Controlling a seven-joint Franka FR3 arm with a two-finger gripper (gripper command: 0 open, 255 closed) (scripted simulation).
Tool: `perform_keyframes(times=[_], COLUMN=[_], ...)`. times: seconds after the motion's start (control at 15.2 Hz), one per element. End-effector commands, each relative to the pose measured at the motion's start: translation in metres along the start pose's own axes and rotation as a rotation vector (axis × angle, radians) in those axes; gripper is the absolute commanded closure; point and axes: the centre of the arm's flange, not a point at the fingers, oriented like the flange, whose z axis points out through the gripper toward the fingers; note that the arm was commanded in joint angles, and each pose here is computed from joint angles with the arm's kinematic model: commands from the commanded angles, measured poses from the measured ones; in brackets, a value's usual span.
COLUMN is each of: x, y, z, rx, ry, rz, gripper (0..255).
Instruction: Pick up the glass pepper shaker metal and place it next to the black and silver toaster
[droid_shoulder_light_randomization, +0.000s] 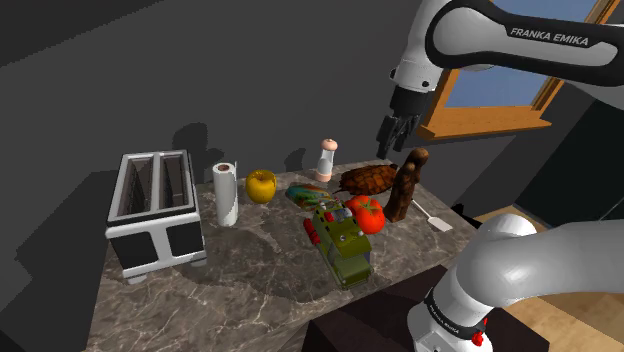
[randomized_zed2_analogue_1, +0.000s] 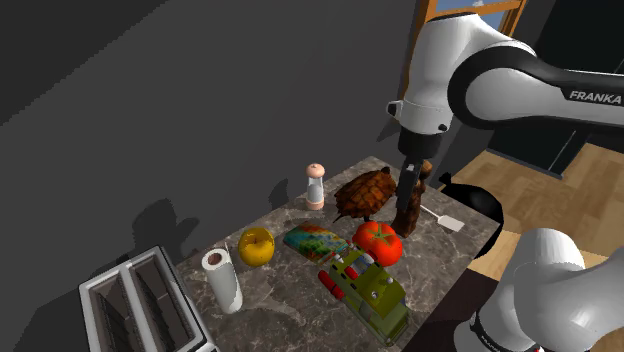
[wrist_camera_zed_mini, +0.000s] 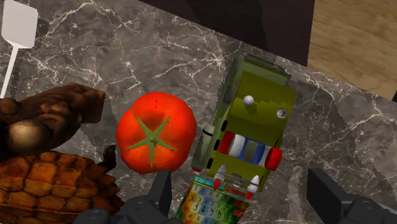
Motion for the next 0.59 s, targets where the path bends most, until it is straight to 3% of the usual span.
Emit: perform_keyframes(times=[0.0, 0.53], x=[0.000, 0.081], y=[0.000, 0.042], z=[0.000, 0.039], rx=[0.000, -0.068], ry=[0.000, 0.017], rz=[0.000, 0.009], gripper=[0, 0])
